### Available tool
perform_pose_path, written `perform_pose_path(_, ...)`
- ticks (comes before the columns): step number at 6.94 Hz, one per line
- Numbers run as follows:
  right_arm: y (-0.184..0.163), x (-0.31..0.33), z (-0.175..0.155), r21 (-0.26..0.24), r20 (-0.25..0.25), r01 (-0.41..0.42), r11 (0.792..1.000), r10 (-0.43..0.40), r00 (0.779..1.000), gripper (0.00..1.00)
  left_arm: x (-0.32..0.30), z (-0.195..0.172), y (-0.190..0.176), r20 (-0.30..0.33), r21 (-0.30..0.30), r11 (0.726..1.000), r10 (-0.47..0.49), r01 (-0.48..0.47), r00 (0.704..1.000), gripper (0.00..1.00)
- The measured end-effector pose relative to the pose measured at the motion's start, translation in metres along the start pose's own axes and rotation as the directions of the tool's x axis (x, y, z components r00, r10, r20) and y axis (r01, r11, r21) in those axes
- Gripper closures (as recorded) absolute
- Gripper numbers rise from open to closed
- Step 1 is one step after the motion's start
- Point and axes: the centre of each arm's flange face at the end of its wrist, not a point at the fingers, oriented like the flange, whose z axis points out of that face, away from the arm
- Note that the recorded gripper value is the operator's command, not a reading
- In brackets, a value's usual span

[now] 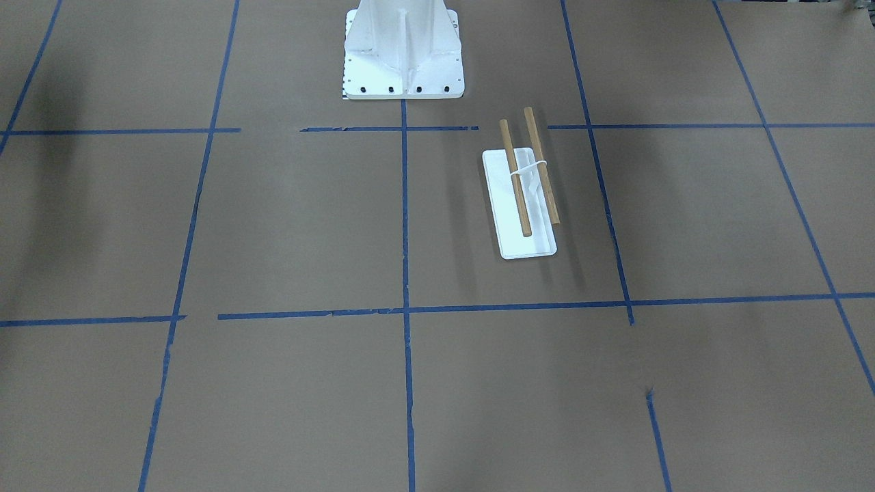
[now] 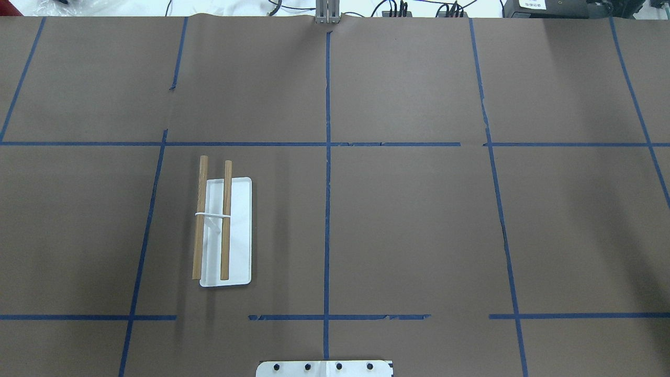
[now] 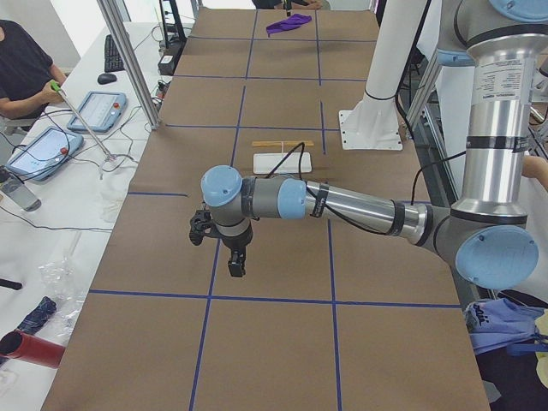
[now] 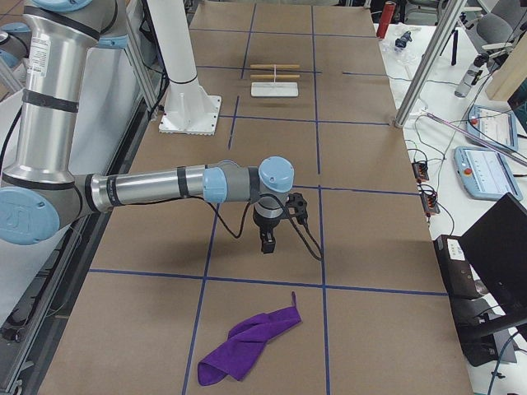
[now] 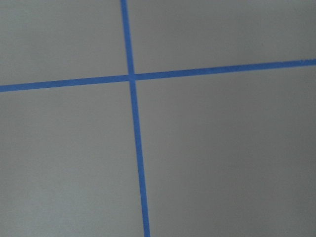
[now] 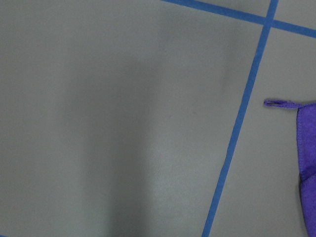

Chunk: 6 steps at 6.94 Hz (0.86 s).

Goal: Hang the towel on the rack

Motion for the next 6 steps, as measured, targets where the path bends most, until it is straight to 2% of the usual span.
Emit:
perform_pose_path(3,-0.001,-0.002,0.000,-0.001,0.003,0.002,1.000,-0.002,1.000,0.00,0.013,-0.027,0.004,-0.005,0.038,0.999,0.023,-0.022,1.000,0.00)
perform_pose_path(6,0.001,0.003,0.005,-0.009,-0.001,0.000,1.000,0.000,1.000,0.00,0.018,-0.032,0.007,-0.006,0.050,0.998,0.033,-0.032,0.999,0.00)
